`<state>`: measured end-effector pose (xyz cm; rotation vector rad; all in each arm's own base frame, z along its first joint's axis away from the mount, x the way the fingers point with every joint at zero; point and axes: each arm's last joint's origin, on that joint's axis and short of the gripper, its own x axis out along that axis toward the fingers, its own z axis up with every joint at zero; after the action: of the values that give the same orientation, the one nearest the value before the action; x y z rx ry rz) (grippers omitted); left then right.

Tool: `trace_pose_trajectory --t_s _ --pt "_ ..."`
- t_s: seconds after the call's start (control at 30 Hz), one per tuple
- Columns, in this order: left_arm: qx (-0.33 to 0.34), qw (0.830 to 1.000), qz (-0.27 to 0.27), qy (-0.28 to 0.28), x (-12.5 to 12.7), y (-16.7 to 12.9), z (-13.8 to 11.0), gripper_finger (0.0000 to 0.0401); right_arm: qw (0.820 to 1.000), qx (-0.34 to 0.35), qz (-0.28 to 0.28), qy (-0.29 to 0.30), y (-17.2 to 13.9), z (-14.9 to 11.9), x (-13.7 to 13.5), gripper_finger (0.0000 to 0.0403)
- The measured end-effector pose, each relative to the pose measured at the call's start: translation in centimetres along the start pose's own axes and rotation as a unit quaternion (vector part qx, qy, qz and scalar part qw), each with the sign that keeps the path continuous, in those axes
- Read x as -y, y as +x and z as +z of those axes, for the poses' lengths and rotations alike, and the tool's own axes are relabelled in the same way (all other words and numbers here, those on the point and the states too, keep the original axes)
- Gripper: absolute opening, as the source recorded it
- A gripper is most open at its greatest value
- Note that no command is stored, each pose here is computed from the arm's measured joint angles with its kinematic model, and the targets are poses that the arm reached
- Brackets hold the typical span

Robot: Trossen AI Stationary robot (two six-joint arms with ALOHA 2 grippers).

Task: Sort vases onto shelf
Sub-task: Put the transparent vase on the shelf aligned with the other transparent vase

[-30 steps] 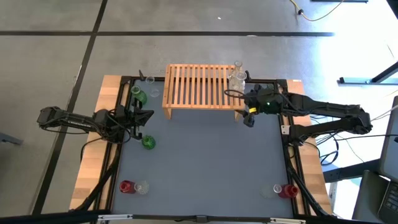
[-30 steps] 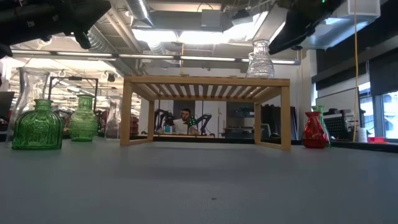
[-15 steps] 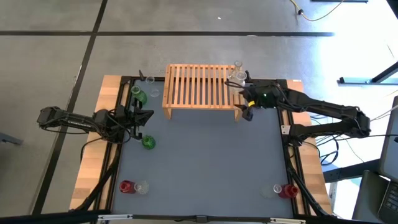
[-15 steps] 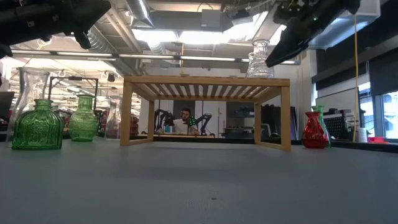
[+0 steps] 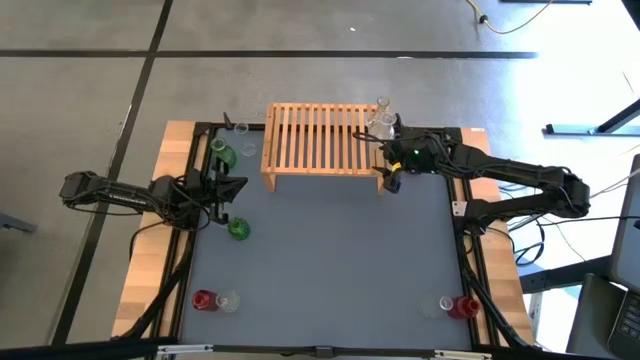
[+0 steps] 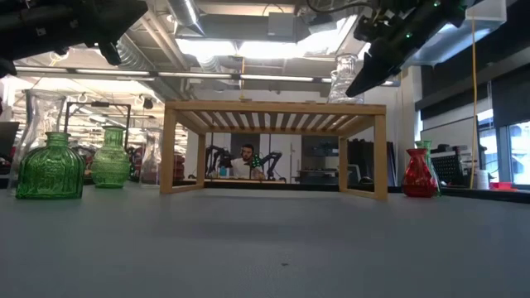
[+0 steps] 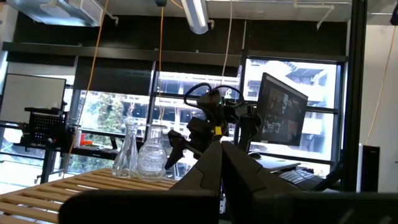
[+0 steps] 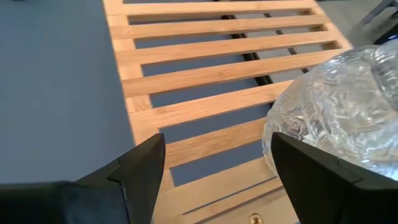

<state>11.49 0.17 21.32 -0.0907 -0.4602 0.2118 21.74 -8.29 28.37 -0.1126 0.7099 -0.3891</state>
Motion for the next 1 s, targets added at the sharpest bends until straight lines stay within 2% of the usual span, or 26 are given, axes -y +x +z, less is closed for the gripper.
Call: trace_pose_trajectory --t_s 0.4,0.53,0.7,1.0 --pt "0.0 1.0 0.0 0.0 0.0 0.0 0.0 0.0002 1.0 -0.001 -0.002 -0.011 0.0 0.0 0.0 0.0286" --pt "0.0 1.0 0.0 0.0 0.0 0.0 0.0 0.0002 1.0 0.0 0.019 -0.006 -0.3 0.2 -0.1 0.0286" --pt "0.0 1.0 0.0 0.0 0.0 0.0 0.0 0.0002 0.999 -0.001 0.051 0.01 -1.8 1.8 -0.4 0.0286" --pt "0.0 1.0 0.0 0.0 0.0 0.0 0.0 0.0002 0.991 -0.042 0.123 0.019 -5.7 3.7 -3.5 0.0286"
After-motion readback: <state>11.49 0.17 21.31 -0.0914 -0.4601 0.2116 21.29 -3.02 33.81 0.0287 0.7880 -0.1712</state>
